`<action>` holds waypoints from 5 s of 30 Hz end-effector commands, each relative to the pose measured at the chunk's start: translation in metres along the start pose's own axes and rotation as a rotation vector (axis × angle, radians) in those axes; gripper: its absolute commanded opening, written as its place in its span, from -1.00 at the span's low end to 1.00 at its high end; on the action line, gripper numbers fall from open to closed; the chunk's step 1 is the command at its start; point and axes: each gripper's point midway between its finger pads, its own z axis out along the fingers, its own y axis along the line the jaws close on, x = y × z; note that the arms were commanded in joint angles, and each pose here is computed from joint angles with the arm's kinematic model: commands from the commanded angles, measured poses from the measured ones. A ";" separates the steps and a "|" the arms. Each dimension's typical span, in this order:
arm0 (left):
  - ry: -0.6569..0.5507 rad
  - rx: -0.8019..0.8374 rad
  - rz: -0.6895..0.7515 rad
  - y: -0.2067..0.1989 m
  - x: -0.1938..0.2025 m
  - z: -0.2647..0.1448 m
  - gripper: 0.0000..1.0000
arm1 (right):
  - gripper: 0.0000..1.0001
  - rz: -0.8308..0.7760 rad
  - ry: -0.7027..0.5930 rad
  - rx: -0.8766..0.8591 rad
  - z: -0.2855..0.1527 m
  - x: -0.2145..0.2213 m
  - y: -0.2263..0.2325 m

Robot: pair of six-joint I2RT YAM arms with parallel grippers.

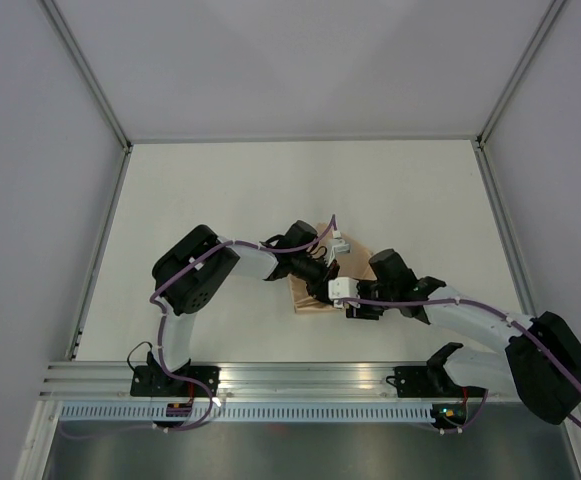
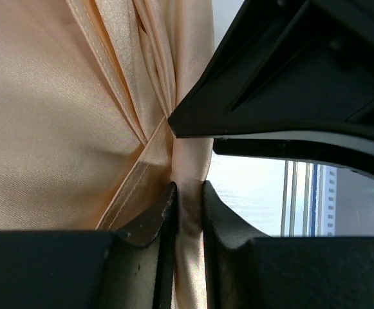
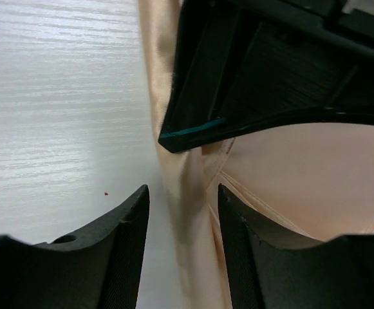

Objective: Fold the napkin, place the utensils inside, and roll it up
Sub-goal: Roll the napkin at the center of the board.

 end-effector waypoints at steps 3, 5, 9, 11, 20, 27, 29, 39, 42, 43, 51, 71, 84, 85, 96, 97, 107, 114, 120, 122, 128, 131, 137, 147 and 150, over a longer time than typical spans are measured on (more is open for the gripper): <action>0.155 -0.110 -0.171 0.027 0.072 0.003 -0.95 | 0.03 -0.047 0.031 0.034 0.010 0.005 -0.002; 0.153 -0.110 -0.165 0.026 0.071 0.002 -0.95 | -0.06 -0.045 0.049 0.033 0.013 0.009 -0.003; 0.148 -0.104 -0.154 0.025 0.069 0.001 -0.95 | -0.24 -0.048 0.068 0.022 0.018 0.014 -0.001; 0.144 -0.103 -0.145 0.023 0.066 0.000 -0.95 | -0.38 -0.052 0.072 0.020 0.019 0.014 -0.003; -0.017 -0.221 -0.074 0.028 0.015 -0.021 -0.25 | -0.91 -0.026 0.111 -0.165 0.014 0.016 0.024; -0.175 -0.482 -0.053 0.054 -0.031 -0.057 -0.14 | -0.98 0.005 0.154 -0.307 0.009 0.013 0.037; -0.238 -0.588 -0.076 0.067 -0.038 -0.076 -0.12 | -0.99 0.011 0.149 -0.331 0.010 0.010 0.037; -0.569 -0.906 -0.191 0.090 -0.081 -0.184 0.05 | -0.99 0.040 0.165 -0.399 0.015 0.007 0.039; -0.703 -0.971 -0.164 0.079 -0.094 -0.219 0.06 | -0.99 0.051 0.189 -0.441 0.020 0.010 0.040; -0.751 -0.994 -0.156 0.074 -0.098 -0.231 0.07 | -0.99 0.062 0.203 -0.469 0.023 0.014 0.043; -1.146 -1.075 0.109 -0.025 -0.125 -0.331 0.11 | -0.99 0.140 0.253 -0.597 0.037 0.021 0.038; -0.384 -0.862 0.856 -0.089 -0.107 -0.150 0.14 | -0.99 0.312 0.354 -0.761 0.057 0.032 0.011; 0.028 -0.674 0.877 -0.061 -0.005 -0.030 0.16 | -0.99 0.357 0.394 -0.779 0.065 0.040 0.009; 0.037 -0.668 0.878 -0.060 -0.003 -0.027 0.15 | -0.99 0.357 0.395 -0.780 0.065 0.040 0.009; 0.081 -0.720 0.884 -0.032 0.010 -0.014 0.17 | -0.99 0.377 0.402 -0.775 0.067 0.042 0.007; 0.076 -0.727 0.888 -0.031 0.008 -0.013 0.16 | -0.99 0.378 0.402 -0.773 0.067 0.041 0.007; 0.108 -0.710 0.875 -0.018 0.022 0.001 0.05 | -0.99 0.389 0.404 -0.772 0.068 0.042 0.005; 0.149 -0.682 0.832 -0.012 0.039 0.008 -0.78 | -0.99 0.400 0.395 -0.768 0.068 0.040 0.004; 0.179 -0.601 0.764 -0.013 0.058 0.014 -0.95 | -0.34 0.415 0.305 -0.718 0.062 0.013 -0.014; 0.175 -0.577 0.718 -0.012 0.060 0.013 -0.95 | -0.13 0.430 0.245 -0.696 0.051 -0.003 -0.026; 0.139 -0.476 0.607 -0.014 0.066 0.013 -0.95 | -0.01 0.497 0.045 -0.536 0.009 -0.044 -0.087; 0.113 -0.449 0.550 -0.014 0.068 0.011 -0.95 | 0.01 0.555 -0.058 -0.395 -0.013 -0.051 -0.124; 0.076 -0.394 0.408 -0.017 0.077 0.012 -0.95 | 0.04 0.583 -0.206 -0.136 -0.060 -0.040 -0.170; 0.007 -0.341 0.135 -0.016 0.098 0.006 -0.95 | 0.11 0.412 -0.221 -0.030 -0.086 -0.021 -0.118; -0.005 -0.315 0.075 -0.017 0.099 0.005 -0.95 | 0.19 0.310 -0.199 0.002 -0.088 -0.016 -0.099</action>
